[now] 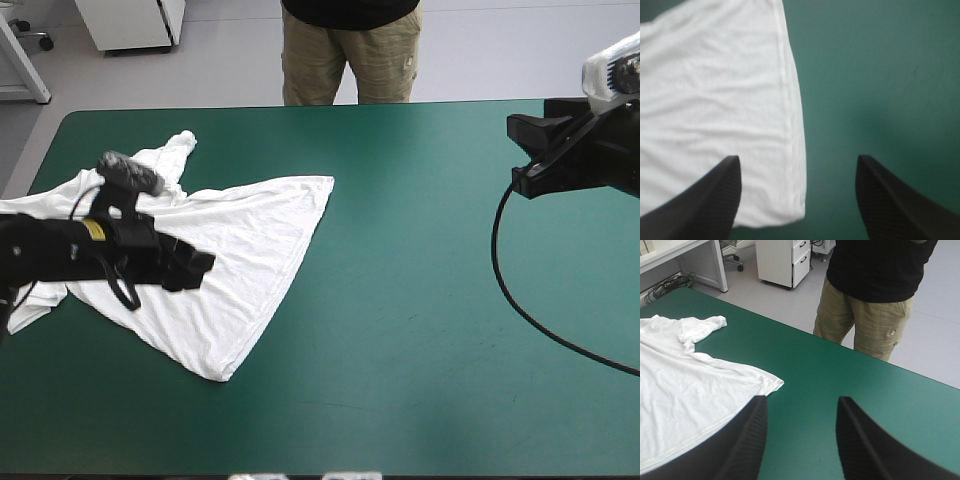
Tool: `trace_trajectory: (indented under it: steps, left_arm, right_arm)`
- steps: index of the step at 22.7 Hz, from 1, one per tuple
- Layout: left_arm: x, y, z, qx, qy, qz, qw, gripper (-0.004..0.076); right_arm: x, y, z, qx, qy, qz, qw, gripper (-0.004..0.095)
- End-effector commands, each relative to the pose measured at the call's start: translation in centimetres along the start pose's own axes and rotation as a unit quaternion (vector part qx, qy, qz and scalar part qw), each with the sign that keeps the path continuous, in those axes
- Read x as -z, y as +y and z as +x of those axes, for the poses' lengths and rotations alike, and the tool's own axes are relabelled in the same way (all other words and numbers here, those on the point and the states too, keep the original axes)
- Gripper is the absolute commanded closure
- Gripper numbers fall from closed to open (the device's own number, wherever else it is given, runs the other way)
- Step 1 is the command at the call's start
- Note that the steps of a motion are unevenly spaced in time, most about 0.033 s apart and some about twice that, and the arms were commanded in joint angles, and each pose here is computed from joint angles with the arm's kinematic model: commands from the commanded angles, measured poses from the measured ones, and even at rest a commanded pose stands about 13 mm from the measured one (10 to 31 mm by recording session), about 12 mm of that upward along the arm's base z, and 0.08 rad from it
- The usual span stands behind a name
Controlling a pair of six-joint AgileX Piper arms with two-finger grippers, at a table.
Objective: Fold the cloth
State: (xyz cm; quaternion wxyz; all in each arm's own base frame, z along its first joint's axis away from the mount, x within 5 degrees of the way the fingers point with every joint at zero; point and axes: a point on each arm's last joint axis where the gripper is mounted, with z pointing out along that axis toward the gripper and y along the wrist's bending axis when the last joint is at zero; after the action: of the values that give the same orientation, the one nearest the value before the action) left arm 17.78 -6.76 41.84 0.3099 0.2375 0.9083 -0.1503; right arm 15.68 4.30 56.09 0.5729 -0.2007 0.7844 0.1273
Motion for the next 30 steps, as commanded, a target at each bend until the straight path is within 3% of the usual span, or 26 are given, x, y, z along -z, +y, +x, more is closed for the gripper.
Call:
trace_trajectory:
  steps: [1,9,14,17,19,24,26,27,30]
  left_arm:
    - [-1.3,-0.3,3.7,-0.026,0.008,-0.024,0.999,0.0255]
    - [-8.8,0.9,11.1,-0.051,0.086,-0.018,0.995,0.0255]
    - [-10.6,1.0,11.9,-0.057,0.094,-0.001,0.994,0.0255]
    - [-12.5,0.0,11.9,-0.088,0.132,0.027,0.987,0.0255]
    - [-13.9,0.1,11.8,-0.102,0.150,0.011,0.983,0.0255]
    - [-18.6,0.9,12.8,-0.058,0.244,0.013,0.968,0.0265]
    - [-19.6,0.6,13.2,-0.024,0.266,0.036,0.963,0.0323]
    - [-19.7,0.4,13.4,-0.013,0.279,0.046,0.959,0.0389]
    - [-19.4,0.0,14.0,0.000,0.314,0.067,0.947,0.0666]
  right_arm:
    - [1.3,0.3,-1.1,0.007,-0.052,0.006,0.999,0.0494]
    - [1.3,0.7,-1.3,-0.005,-0.066,-0.015,0.998,0.0494]
    - [0.5,0.6,-1.4,-0.014,-0.063,-0.027,0.998,0.0494]
    - [-0.4,0.2,-1.4,-0.016,-0.055,-0.029,0.998,0.0494]
    - [-0.7,0.1,-1.3,-0.016,-0.052,-0.030,0.998,0.0494]
    - [-1.7,-0.3,-1.2,-0.009,-0.039,-0.032,0.999,0.0494]
    - [-2.0,-0.5,-1.1,-0.008,-0.034,-0.029,0.999,0.0494]
    - [-2.0,-0.5,-1.1,-0.008,-0.034,-0.029,0.999,0.0494]
    - [-2.1,-0.5,-1.1,-0.009,-0.033,-0.030,0.999,0.0494]
